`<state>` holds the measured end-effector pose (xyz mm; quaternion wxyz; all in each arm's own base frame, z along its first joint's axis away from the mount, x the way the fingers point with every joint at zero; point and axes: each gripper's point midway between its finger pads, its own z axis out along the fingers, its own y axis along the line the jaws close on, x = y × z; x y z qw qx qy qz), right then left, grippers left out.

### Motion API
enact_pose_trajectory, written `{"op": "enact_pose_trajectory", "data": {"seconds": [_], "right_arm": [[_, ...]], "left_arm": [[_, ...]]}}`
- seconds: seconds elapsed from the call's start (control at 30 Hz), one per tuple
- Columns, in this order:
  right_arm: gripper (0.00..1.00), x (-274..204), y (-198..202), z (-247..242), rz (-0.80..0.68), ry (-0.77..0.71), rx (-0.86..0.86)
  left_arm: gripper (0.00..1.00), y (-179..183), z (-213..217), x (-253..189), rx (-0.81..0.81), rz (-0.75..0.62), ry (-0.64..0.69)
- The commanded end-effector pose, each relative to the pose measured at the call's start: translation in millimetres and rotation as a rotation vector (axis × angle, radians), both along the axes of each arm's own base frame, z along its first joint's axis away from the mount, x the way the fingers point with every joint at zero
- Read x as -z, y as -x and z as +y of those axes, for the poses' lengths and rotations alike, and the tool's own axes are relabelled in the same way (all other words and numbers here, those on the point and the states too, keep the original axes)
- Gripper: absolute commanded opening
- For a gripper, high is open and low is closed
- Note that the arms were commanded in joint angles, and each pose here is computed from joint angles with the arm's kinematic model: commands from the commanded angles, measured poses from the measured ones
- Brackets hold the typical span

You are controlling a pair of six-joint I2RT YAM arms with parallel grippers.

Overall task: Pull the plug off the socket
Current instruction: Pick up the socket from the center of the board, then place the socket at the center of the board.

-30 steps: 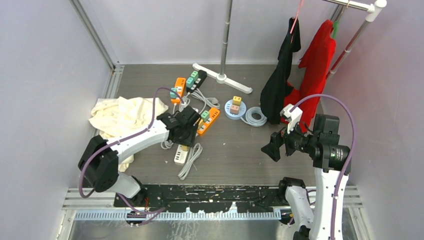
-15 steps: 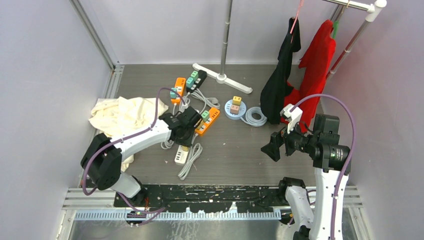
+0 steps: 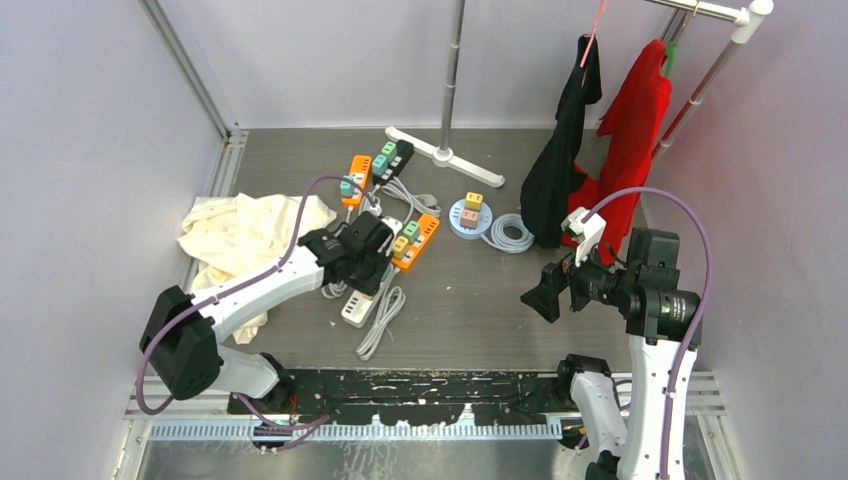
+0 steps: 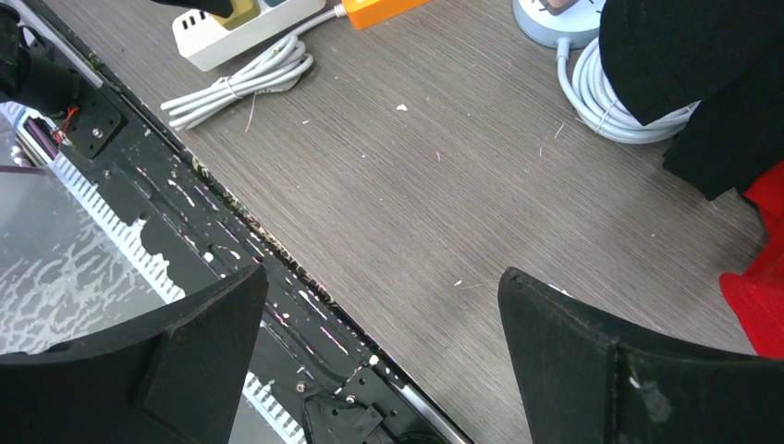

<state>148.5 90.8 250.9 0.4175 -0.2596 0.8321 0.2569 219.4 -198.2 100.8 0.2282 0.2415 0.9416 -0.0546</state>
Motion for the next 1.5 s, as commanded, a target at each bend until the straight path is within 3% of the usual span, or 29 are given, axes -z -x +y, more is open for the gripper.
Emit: {"op": "enact_pose_trajectory", "data": {"seconds": [0.0, 0.27, 0.43, 0.77, 1.07, 1.47], "right_arm": [[1.0, -10.4, -6.2, 1.7, -0.046, -0.017, -0.004], [1.0, -10.8, -7.3, 1.7, -0.043, -0.026, 0.0], [1.0, -11.7, -8.8, 2.0, -0.043, -0.034, 0.003], [1.0, -12.1, -10.1, 2.1, -0.036, -0.048, 0.012], [1.0, -11.5, -11.2, 2.0, -0.03, -0.06, 0.02], [1.0, -4.8, -12.6, 0.1, -0.014, -0.061, 0.031]], "left_arm": [[0.0, -6.0, -21.3, -29.6, 0.102, -0.067, 0.105], [0.0, -17.6, -11.9, -76.2, 0.114, -0.189, 0.09], [0.0, -19.7, -15.2, -113.1, 0.129, -0.256, 0.146], [0.0, -13.3, -53.8, -157.3, 0.209, -0.242, 0.344], [0.0, -15.0, -98.4, -145.0, 0.199, -0.119, 0.482], [0.0, 6.8, -142.8, -95.5, 0.286, 0.001, 0.448]]}}
